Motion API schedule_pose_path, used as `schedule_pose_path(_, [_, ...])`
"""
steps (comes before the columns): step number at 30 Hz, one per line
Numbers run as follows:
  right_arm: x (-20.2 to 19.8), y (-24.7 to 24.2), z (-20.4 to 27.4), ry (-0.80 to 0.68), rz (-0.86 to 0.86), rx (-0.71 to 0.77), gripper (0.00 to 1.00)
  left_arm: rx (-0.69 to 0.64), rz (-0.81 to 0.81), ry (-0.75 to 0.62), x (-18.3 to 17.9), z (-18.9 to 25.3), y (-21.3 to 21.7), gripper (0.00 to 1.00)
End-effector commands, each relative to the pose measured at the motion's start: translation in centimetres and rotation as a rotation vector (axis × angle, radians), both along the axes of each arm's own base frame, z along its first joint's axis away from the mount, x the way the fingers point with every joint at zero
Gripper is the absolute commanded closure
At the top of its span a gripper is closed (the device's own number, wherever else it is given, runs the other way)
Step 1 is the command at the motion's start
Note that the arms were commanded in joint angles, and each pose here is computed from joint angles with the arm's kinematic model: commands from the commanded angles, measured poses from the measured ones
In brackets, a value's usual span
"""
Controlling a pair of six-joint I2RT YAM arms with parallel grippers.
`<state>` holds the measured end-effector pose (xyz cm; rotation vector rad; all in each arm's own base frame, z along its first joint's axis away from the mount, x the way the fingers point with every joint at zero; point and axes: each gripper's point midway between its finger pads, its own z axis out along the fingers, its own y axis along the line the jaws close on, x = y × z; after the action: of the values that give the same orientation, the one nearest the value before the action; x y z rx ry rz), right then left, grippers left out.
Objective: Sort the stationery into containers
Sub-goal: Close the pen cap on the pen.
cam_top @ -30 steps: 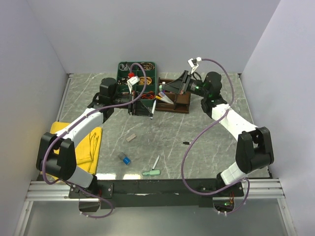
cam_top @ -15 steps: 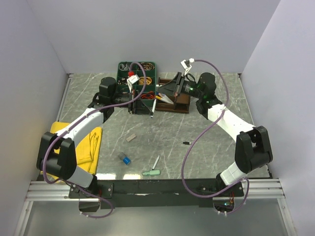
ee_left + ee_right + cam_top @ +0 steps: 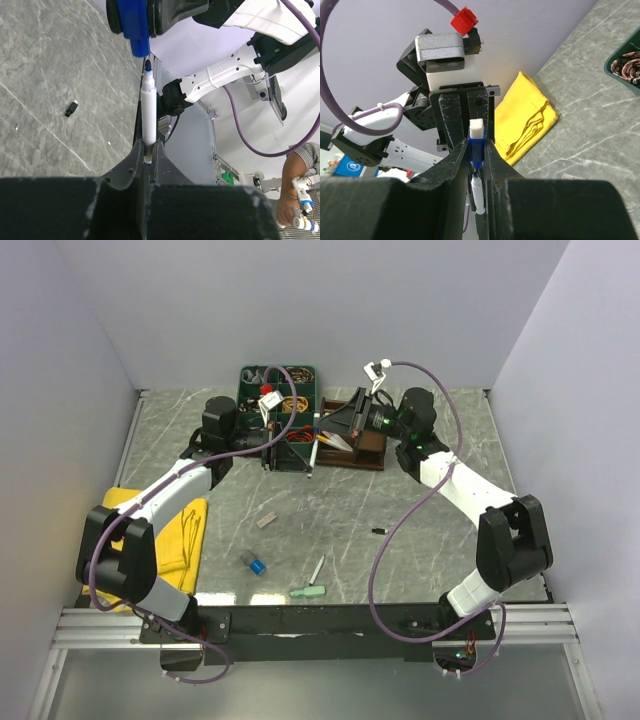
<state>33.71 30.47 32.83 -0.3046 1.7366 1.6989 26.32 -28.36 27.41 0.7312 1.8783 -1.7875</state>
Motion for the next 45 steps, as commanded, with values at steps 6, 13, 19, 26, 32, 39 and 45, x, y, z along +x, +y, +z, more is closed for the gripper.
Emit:
schedule_pose_path(6, [0.1,0.5,2.3,-0.084,0.003,0.023,1.00,-0.017,0.022,-0.049,1.2,0.7,0.2,0.99])
schedule_pose_path(13, [0.0,0.4,2.5,-0.092,0.005,0.026,1.00,-0.013,0.040,-0.047,1.6,0.5,0.4,0.99])
schedule_pose_path(19, [0.1,0.5,2.3,-0.091,0.004,0.016,1.00,-0.018,0.054,-0.057,2.1,0.7,0.6,0.99])
schedule_pose_path(26, [0.1,1.1,1.5,-0.075,0.003,0.007,1.00,-0.025,0.059,-0.058,2.3,1.0,0.6,0.99])
schedule_pose_path(32, [0.1,1.7,1.3,-0.067,0.004,0.002,1.00,-0.036,0.064,-0.068,2.6,1.4,0.5,0.99])
schedule_pose_path(39, [0.3,2.0,0.5,-0.030,-0.004,-0.013,1.00,-0.045,0.084,-0.085,3.3,2.0,0.6,0.99])
schedule_pose_path(45, [0.3,1.9,0.3,-0.022,-0.014,-0.019,1.00,-0.048,0.116,-0.094,4.1,2.4,1.2,0.99])
